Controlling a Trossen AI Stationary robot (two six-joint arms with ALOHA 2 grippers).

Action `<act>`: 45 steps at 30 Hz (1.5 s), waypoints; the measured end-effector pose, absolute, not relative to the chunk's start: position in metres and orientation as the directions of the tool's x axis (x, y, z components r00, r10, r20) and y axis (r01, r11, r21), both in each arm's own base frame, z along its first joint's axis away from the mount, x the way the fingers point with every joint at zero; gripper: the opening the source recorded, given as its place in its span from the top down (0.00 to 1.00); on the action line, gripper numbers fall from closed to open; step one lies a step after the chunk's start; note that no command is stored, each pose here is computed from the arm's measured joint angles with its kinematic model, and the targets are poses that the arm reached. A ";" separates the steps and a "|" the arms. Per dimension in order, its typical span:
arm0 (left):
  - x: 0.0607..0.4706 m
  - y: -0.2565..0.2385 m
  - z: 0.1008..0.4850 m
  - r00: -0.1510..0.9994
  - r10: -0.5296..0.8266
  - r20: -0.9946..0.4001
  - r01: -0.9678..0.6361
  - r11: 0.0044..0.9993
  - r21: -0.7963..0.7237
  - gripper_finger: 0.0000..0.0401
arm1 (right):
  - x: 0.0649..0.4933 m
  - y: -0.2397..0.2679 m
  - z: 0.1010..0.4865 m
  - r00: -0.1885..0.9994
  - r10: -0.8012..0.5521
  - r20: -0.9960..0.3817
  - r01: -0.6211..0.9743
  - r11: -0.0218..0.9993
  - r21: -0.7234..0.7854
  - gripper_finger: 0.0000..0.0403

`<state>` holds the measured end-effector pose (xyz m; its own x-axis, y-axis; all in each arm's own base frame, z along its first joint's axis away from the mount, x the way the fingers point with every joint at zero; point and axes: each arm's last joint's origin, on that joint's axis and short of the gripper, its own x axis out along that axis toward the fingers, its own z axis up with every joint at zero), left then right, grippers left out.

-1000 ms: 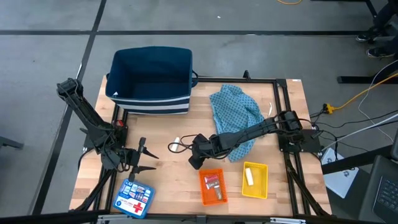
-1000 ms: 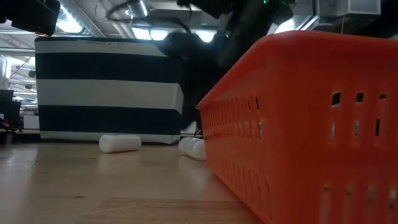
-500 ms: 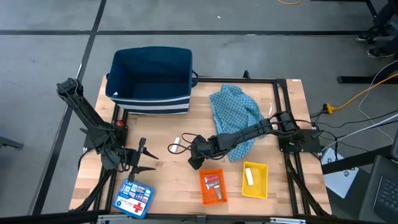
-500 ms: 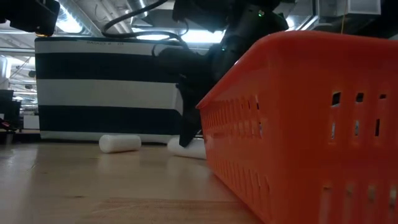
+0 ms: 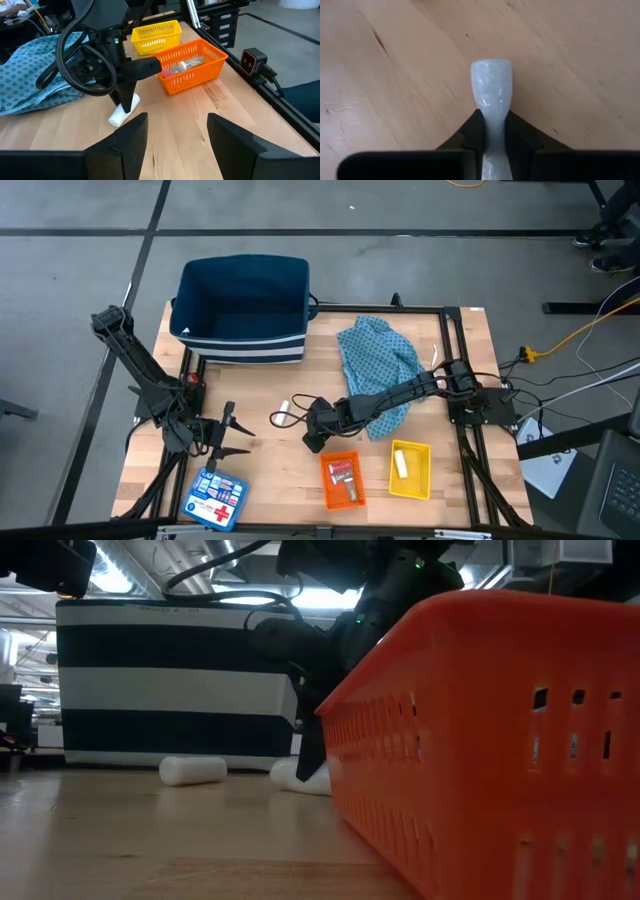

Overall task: Pick & Place Medicine items
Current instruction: Put the right rolled gauze into the yellow bin

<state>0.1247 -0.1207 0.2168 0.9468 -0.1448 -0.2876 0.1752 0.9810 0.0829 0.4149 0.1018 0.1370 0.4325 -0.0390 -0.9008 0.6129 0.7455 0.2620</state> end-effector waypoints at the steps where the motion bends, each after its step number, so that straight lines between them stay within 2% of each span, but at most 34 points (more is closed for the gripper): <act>1: 0.125 -0.121 0.217 0.947 -0.145 -0.288 0.176 0.981 0.083 0.50 | 0.415 0.102 0.137 0.433 -0.039 -0.901 0.613 0.746 0.262 0.86; 14: 0.125 -0.121 0.217 0.947 -0.145 -0.288 0.176 0.981 0.083 0.50 | 0.416 0.095 0.140 0.435 -0.042 -0.899 0.607 0.751 0.259 0.85; 22: 0.125 -0.121 0.217 0.947 -0.145 -0.288 0.176 0.981 0.083 0.50 | 0.412 0.082 0.178 0.466 -0.047 -0.883 0.584 0.767 0.267 0.85; 28: 0.125 -0.121 0.217 0.946 -0.145 -0.288 0.176 0.981 0.083 0.50 | 0.383 0.091 0.205 0.359 -0.069 -0.931 0.637 0.747 0.190 0.85; 34: 0.125 -0.121 0.217 0.945 -0.150 -0.289 0.180 0.980 0.082 0.50 | 0.345 0.112 0.228 0.245 -0.148 -0.958 0.716 0.694 0.077 0.85; 41: 0.125 -0.121 0.217 0.945 -0.150 -0.290 0.180 0.980 0.082 0.50 | 0.308 0.142 0.237 0.124 -0.199 -0.972 0.792 0.610 -0.024 0.85; 45: 0.125 -0.121 0.217 0.945 -0.150 -0.290 0.181 0.980 0.082 0.50 | 0.294 0.157 0.239 0.094 -0.218 -0.971 0.826 0.562 -0.046 0.85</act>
